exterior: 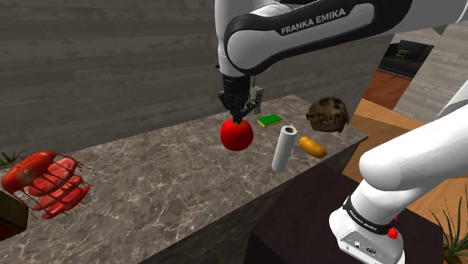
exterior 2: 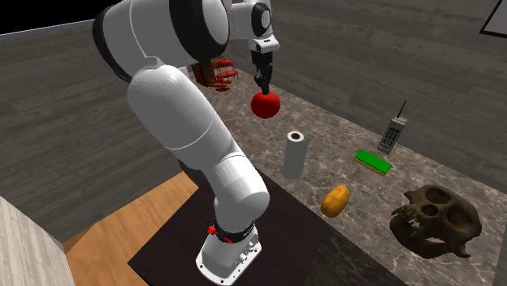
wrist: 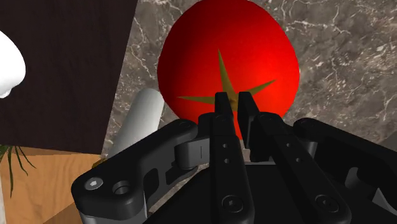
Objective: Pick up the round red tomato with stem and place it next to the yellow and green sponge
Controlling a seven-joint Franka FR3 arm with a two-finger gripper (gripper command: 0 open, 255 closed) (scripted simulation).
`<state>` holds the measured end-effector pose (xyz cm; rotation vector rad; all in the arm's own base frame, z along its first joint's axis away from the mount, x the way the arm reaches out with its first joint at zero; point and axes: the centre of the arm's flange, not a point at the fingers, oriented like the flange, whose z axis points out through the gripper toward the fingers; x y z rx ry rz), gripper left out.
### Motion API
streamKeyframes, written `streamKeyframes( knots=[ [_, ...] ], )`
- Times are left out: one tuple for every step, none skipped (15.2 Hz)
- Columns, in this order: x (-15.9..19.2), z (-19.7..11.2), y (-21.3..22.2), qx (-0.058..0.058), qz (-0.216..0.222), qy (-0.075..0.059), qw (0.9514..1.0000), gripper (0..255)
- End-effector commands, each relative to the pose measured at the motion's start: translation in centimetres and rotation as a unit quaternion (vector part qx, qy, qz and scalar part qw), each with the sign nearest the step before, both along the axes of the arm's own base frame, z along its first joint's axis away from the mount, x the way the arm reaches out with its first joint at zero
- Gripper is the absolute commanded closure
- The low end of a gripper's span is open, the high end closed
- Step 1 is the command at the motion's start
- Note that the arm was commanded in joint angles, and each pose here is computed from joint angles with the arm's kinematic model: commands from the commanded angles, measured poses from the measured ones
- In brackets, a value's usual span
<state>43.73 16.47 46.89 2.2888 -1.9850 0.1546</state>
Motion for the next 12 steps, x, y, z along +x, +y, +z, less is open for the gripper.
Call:
streamKeyframes(
  knots=[
    [1.5,0.1,-2.0,0.0,0.001,0.0,1.0,255],
    [2.3,0.1,-3.1,0.0,0.001,0.0,1.0,255],
    [3.1,0.1,-4.1,0.0,0.001,0.0,1.0,255],
    [3.9,0.1,-5.2,0.0,0.001,0.0,1.0,255],
    [4.7,0.1,-6.3,0.0,0.001,0.0,1.0,255],
    [5.5,0.1,-7.3,0.0,0.001,0.0,1.0,255],
    [6.2,0.1,-8.4,0.0,0.001,0.0,1.0,255],
    [7.0,0.1,-9.5,0.0,0.001,0.0,1.0,255],
    [7.8,0.1,-10.5,0.0,0.001,0.0,1.0,255],
    [8.6,0.1,-11.6,0.0,0.001,0.0,1.0,255],
    [9.4,0.1,-12.7,0.0,0.001,0.0,1.0,255],
    [10.1,0.1,-13.7,0.0,0.001,0.0,1.0,255]
  ],
)
